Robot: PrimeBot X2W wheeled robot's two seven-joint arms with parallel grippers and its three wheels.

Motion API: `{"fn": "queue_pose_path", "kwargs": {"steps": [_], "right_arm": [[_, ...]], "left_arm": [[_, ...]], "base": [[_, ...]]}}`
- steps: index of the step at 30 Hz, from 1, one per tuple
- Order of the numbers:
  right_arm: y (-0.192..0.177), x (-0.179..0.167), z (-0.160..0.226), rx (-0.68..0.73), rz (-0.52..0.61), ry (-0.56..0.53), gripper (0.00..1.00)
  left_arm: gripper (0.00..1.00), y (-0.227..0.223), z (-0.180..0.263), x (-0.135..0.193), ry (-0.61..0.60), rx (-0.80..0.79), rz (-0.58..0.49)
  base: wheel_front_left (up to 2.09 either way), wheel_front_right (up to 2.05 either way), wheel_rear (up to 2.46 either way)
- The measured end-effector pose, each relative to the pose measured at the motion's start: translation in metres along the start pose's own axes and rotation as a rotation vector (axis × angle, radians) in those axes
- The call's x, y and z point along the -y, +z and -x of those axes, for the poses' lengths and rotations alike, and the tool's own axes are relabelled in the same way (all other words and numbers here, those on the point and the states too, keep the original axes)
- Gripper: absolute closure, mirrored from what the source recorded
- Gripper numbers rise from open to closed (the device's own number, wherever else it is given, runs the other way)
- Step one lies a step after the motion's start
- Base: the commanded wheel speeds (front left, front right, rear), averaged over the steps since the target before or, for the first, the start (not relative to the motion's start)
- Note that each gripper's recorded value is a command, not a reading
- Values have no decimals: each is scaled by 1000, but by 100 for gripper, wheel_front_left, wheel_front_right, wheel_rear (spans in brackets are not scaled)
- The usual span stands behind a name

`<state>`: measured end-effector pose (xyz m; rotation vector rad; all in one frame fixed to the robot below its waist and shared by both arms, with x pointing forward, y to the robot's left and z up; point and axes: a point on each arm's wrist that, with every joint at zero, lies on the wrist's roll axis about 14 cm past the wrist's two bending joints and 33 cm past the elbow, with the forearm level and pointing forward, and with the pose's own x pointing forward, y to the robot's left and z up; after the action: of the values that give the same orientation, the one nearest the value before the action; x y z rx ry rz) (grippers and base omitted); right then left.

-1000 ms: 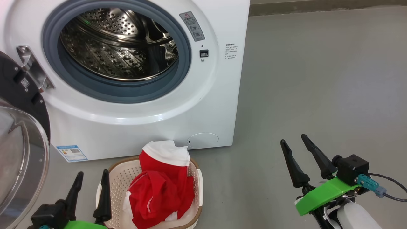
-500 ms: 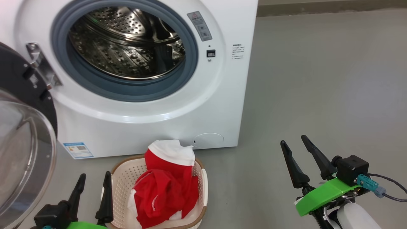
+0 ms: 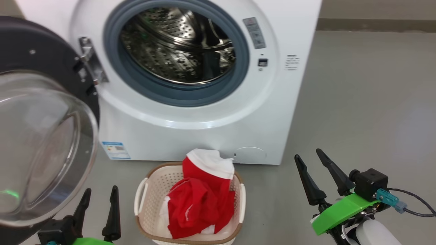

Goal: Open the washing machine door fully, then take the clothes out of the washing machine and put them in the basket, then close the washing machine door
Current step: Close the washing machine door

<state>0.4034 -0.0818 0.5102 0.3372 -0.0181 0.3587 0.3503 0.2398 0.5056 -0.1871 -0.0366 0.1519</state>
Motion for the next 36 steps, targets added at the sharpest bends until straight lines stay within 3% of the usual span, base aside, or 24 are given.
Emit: {"fn": "queue_pose_path", "kwargs": {"steps": [22,36], "right_arm": [[-38,-92,-36,-108,-27,265,0],[-54,-142,-41,-154,-38,400,0]], "left_arm": [[0,16,63,-86,298,49,-21],[0,28,99,-119,426,84,-22]], "base": [[0,0,0],[0,0,0]]}}
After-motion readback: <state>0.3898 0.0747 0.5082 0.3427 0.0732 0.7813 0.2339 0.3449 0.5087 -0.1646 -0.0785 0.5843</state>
